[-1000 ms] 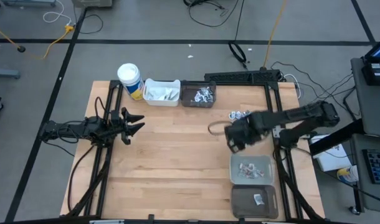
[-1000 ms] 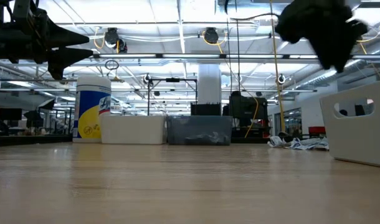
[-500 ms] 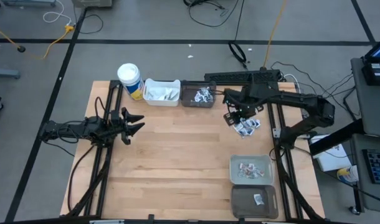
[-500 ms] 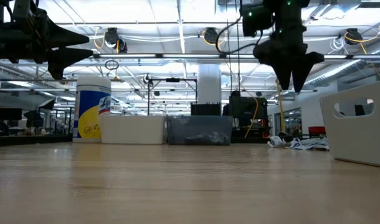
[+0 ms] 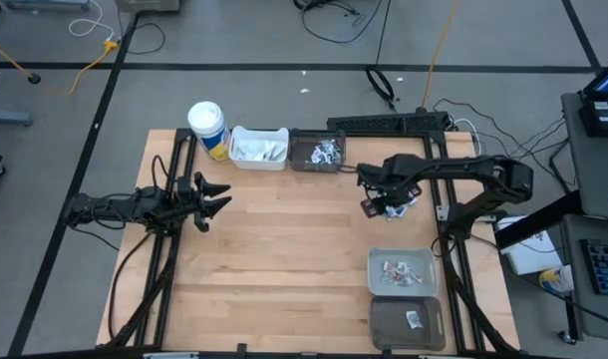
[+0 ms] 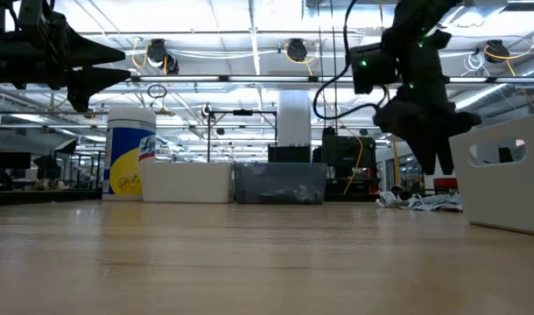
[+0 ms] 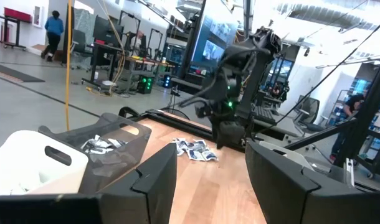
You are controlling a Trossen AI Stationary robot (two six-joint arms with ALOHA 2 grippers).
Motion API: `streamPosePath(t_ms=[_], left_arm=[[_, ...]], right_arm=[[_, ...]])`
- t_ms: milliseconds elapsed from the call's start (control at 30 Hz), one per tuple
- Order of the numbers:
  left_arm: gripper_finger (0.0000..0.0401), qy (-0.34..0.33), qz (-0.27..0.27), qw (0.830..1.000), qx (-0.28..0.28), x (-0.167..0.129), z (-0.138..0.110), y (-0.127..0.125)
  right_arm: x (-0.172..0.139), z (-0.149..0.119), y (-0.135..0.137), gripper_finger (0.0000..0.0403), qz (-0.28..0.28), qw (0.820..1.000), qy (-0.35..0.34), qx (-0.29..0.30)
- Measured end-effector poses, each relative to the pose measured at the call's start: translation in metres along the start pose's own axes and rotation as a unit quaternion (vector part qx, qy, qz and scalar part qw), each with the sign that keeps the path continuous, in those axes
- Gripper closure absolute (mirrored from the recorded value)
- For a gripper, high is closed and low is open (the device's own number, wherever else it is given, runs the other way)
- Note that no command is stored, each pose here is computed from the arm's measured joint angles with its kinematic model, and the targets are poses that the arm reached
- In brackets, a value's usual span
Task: Pick & Place First Aid Supplies
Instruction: Put the blue alcohol pad into the bottom black bin
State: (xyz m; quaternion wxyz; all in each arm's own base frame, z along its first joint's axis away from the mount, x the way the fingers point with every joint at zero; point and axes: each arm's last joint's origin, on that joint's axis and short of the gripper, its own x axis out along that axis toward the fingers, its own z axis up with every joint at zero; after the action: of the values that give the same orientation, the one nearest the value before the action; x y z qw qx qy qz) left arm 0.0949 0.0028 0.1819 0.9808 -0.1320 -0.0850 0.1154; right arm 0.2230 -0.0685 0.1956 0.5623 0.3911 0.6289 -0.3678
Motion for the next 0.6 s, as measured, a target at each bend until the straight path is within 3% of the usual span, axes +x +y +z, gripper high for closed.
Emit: streamPosePath(t_ms=[600], left_arm=[[0.0205,0.000,0.000,1.000,0.000,0.000,0.000,0.000]], right_arm=[[0.050,-0.006,-0.013,0.0220,0.004,0.999,-0.024,-0.040]])
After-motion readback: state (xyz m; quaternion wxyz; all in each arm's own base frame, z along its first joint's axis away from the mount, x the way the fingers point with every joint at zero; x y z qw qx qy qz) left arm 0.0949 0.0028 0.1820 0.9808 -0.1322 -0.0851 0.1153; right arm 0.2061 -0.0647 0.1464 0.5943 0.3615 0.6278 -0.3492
